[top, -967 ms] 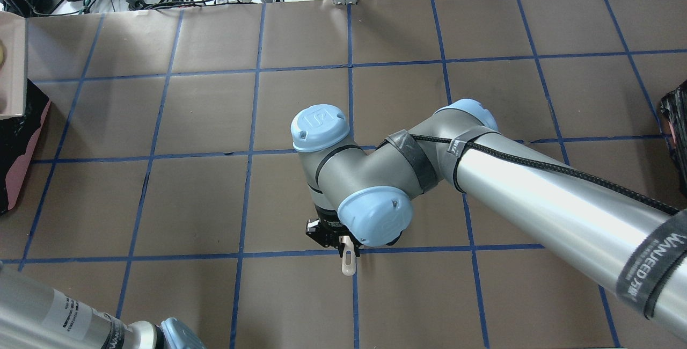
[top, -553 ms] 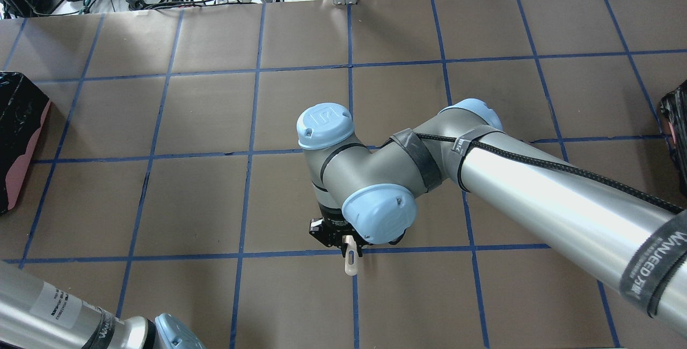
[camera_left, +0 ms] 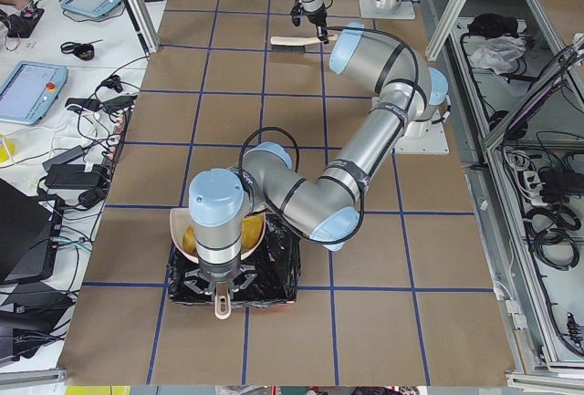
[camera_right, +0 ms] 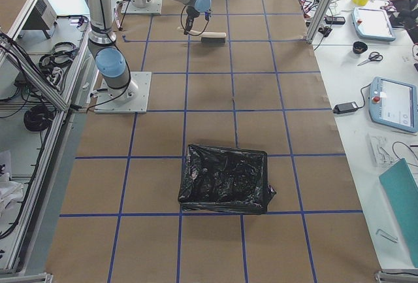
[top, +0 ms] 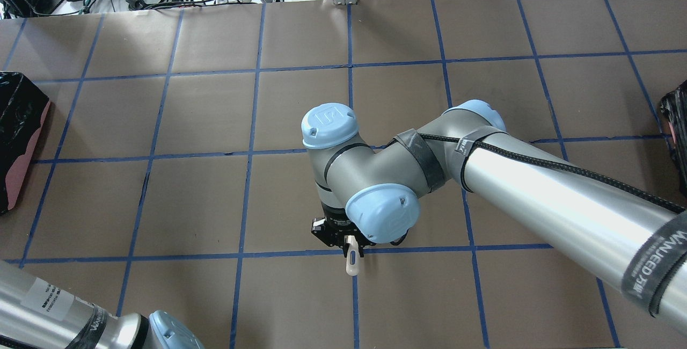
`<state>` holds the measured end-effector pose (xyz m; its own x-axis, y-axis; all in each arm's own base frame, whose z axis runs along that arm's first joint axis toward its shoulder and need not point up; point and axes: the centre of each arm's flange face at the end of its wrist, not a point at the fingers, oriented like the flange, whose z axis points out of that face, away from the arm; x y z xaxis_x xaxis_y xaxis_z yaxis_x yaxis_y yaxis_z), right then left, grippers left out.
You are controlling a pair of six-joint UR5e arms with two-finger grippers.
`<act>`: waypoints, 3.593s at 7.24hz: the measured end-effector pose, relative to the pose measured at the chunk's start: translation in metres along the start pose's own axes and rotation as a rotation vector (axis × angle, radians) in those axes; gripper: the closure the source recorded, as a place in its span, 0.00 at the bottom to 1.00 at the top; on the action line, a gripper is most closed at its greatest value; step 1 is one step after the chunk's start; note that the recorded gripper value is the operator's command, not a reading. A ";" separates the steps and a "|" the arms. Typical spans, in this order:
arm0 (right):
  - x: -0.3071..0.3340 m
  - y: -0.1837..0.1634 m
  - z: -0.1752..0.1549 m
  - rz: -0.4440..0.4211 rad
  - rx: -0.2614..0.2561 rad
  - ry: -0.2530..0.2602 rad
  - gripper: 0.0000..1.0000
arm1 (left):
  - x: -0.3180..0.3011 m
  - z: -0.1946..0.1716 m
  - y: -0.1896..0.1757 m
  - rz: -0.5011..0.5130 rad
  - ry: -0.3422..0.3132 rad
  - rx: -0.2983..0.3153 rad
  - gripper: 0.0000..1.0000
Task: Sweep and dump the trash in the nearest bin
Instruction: 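Tip the dustpan over the bin with the left gripper to dump the toys, then lower the brush onto the table and open the right gripper, withdrawing it, then bring the empty dustpan back over the table with the left gripper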
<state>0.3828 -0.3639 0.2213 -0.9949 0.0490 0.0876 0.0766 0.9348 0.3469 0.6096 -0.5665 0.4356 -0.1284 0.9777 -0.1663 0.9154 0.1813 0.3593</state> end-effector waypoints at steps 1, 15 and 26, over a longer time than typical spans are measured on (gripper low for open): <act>-0.002 0.000 0.000 0.016 -0.006 -0.016 1.00 | -0.002 -0.001 0.007 -0.006 -0.030 -0.062 1.00; 0.048 -0.012 -0.215 -0.053 0.264 -0.110 0.01 | 0.025 -0.050 -0.073 -0.004 -0.218 -0.576 1.00; 0.276 0.016 -0.318 -0.091 0.443 -0.051 0.00 | 0.000 -0.098 -0.288 -0.483 -0.220 0.017 1.00</act>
<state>0.1304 -0.4473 0.5478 -0.9991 -0.0329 0.0250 -0.0349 0.9959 -0.0829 0.3088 -0.6087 0.4223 -0.4559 0.7375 -0.4983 0.7777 0.6023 0.1799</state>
